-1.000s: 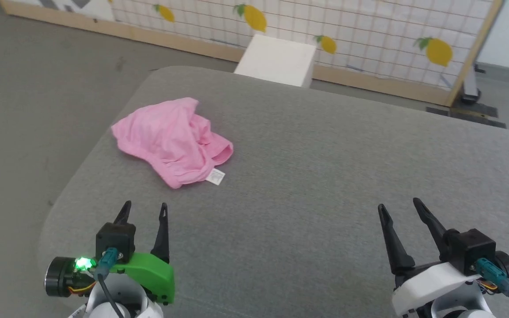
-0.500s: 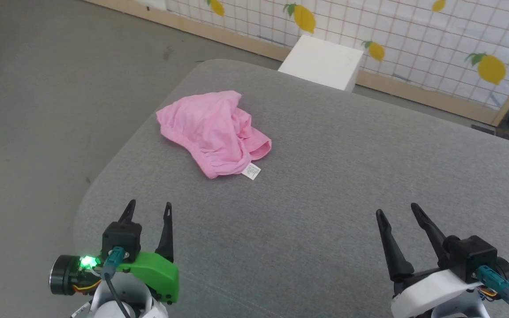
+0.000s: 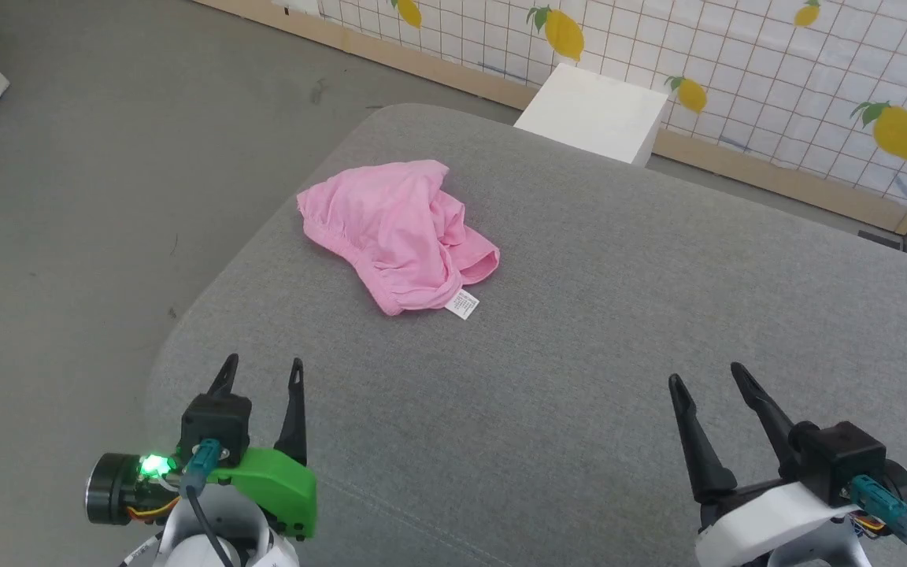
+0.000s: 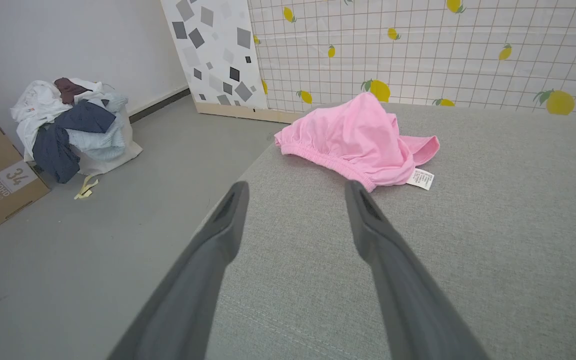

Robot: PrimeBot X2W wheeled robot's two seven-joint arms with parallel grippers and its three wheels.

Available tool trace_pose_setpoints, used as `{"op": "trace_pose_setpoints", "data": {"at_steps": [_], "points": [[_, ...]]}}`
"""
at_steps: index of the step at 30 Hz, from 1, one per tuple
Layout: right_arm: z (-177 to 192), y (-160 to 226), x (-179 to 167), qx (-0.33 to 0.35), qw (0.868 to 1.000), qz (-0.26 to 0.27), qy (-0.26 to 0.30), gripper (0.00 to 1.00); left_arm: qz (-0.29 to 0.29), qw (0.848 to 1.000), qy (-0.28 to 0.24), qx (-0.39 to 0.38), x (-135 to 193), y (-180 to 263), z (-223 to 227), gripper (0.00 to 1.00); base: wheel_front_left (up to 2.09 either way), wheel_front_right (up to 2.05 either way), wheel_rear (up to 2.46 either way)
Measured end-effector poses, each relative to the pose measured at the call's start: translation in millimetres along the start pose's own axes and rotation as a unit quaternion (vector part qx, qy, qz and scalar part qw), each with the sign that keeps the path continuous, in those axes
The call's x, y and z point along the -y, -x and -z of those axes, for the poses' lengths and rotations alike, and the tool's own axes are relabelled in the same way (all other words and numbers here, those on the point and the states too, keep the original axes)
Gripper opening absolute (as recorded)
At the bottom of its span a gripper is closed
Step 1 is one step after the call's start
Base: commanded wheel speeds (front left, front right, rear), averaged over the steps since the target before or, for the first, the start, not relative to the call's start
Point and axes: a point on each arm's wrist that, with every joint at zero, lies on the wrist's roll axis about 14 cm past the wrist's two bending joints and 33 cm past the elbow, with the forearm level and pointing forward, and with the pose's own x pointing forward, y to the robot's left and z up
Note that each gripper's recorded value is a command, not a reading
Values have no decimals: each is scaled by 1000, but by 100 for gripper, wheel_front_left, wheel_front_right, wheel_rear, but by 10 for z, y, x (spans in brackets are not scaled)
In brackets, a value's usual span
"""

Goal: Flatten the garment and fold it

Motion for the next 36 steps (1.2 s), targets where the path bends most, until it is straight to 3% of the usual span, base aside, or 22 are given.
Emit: {"op": "trace_pose_setpoints", "data": {"at_steps": [16,26,36], "points": [[109,4,264,-16,999,29,-4,100,34,999,4,-21,202,-279,39,100,0,0,0],[281,-63,623,-33,998,62,1,100,116,990,-26,-69,527,-993,87,100,0,0,0],[520,-92,1007,-55,994,99,2,100,179,964,-71,-181,824,-1826,373,100,0,0,0]]}}
